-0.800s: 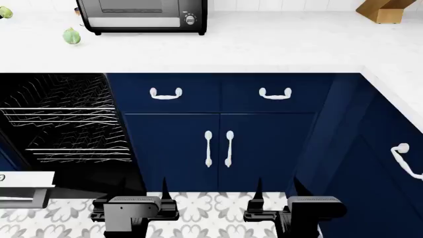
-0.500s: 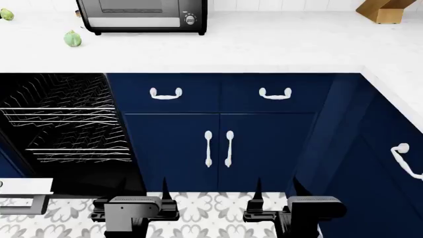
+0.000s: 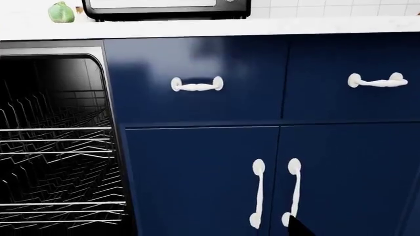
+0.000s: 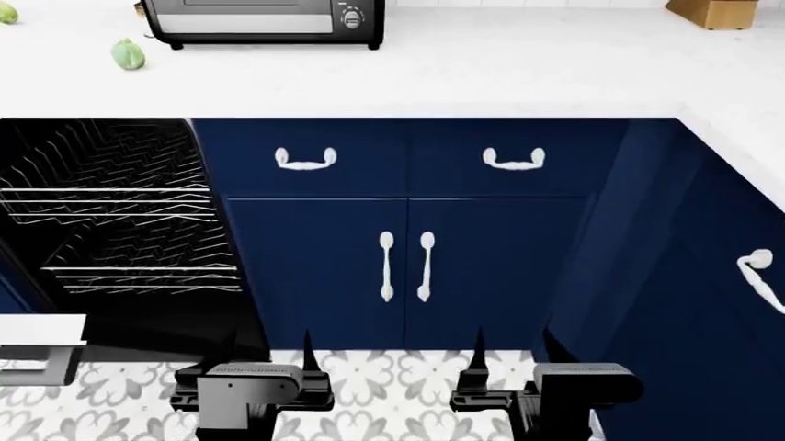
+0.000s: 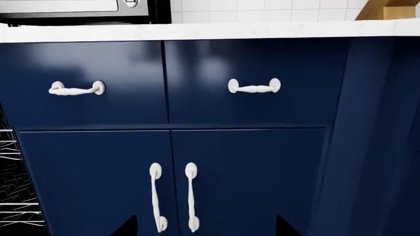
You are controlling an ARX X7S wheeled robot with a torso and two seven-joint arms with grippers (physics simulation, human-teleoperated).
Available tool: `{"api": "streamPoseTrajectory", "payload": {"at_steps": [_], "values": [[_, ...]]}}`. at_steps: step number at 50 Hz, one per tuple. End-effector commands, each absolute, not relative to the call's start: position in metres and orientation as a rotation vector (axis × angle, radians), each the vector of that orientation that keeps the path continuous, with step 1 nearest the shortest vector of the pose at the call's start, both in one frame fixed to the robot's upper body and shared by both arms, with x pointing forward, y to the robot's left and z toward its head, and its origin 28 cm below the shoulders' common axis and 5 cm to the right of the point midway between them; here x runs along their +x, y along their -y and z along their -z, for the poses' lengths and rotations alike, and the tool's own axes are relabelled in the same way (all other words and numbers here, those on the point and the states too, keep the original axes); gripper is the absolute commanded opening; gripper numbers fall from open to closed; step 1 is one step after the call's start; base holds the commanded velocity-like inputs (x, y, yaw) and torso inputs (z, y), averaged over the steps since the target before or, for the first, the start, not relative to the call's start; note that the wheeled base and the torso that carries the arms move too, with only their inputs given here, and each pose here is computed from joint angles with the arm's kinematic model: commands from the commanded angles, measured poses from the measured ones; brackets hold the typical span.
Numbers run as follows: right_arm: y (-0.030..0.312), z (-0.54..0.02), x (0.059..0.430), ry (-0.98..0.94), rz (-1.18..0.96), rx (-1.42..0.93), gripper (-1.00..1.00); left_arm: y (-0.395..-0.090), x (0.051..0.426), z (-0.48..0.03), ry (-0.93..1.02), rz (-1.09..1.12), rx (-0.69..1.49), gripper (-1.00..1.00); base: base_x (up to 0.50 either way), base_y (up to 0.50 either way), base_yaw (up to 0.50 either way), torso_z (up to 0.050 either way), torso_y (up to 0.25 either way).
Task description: Close the dishwasher door
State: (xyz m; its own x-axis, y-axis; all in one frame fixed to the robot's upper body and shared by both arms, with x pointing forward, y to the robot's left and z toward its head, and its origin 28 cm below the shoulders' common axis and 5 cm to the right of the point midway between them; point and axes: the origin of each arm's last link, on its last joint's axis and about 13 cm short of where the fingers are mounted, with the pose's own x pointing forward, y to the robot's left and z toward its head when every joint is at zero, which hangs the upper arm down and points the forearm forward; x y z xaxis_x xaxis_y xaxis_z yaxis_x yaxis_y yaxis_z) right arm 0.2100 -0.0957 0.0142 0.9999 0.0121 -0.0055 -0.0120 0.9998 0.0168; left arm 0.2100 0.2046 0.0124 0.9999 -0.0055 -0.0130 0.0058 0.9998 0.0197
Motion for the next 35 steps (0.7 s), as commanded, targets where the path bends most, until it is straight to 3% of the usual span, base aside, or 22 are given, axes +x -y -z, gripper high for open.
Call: {"api": "streamPoseTrajectory", "payload": {"at_steps": [1,35], "values": [[0.0954,-0.0143,0.2100,-0.009,-0.014,0.020,1.00,-0.2045,0.2099,-0.0123,-0.014,0.006,0.021,1.00,0.00,0.00,0.00,-0.050,0.000],[0.0954,-0.0163,0.2101,-0.002,-0.014,0.022,1.00,-0.2036,0.2090,-0.0123,-0.016,0.006,0.015,1.00,0.00,0.00,0.00,-0.050,0.000]]}}
